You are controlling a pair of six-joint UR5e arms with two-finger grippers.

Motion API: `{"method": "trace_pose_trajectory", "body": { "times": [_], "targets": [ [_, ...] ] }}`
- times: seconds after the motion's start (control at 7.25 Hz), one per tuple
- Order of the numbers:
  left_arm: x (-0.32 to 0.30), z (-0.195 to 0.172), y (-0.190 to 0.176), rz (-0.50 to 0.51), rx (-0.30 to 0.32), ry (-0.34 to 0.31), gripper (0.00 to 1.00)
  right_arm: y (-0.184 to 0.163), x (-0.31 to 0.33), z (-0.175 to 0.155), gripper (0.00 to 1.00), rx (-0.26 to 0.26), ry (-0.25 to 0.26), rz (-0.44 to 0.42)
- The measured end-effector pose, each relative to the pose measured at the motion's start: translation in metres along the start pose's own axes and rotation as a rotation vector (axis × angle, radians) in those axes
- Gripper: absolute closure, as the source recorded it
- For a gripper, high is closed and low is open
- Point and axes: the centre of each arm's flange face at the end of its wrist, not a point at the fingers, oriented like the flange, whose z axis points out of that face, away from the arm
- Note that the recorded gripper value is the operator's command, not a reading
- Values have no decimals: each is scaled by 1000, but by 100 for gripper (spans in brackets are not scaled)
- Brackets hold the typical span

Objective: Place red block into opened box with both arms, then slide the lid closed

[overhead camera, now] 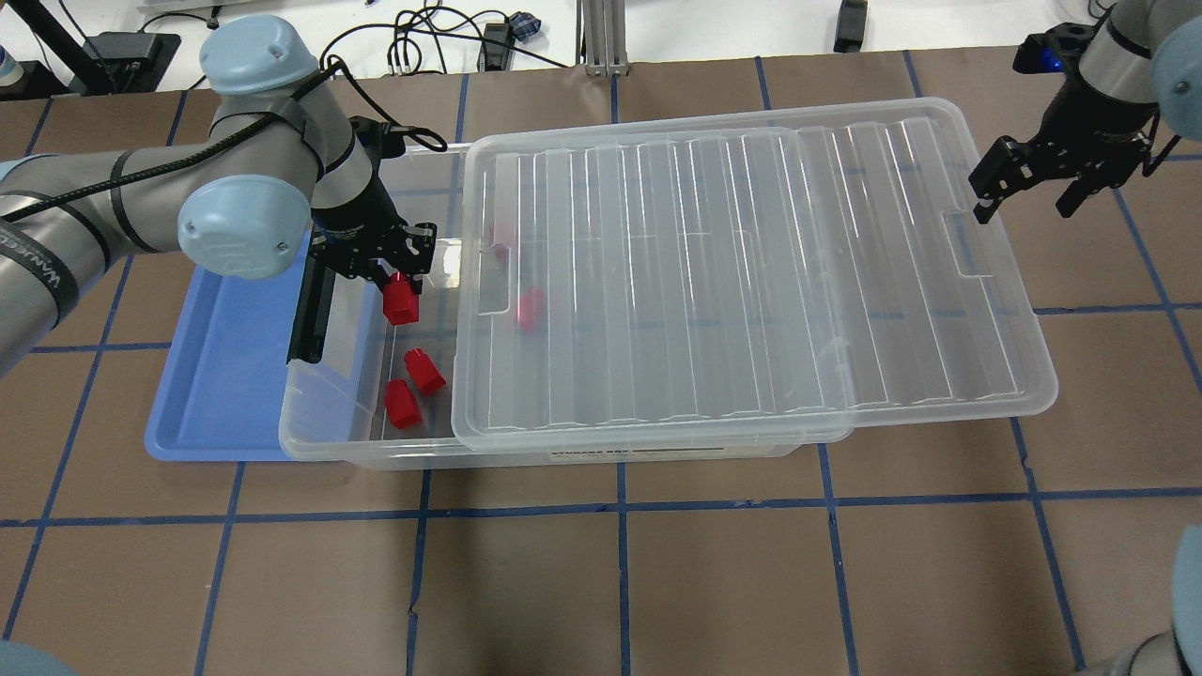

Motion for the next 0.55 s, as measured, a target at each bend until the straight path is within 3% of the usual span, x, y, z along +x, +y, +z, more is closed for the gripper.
{"method": "trace_pose_trajectory", "body": {
  "times": [0.41,0.55],
  "targets": [
    [-1,18,3,12,-13,2,100,0,3,1,0,0,5,-7],
    [-2,28,2,18,7,2,100,1,4,1,0,1,7,-10]
  ]
}}
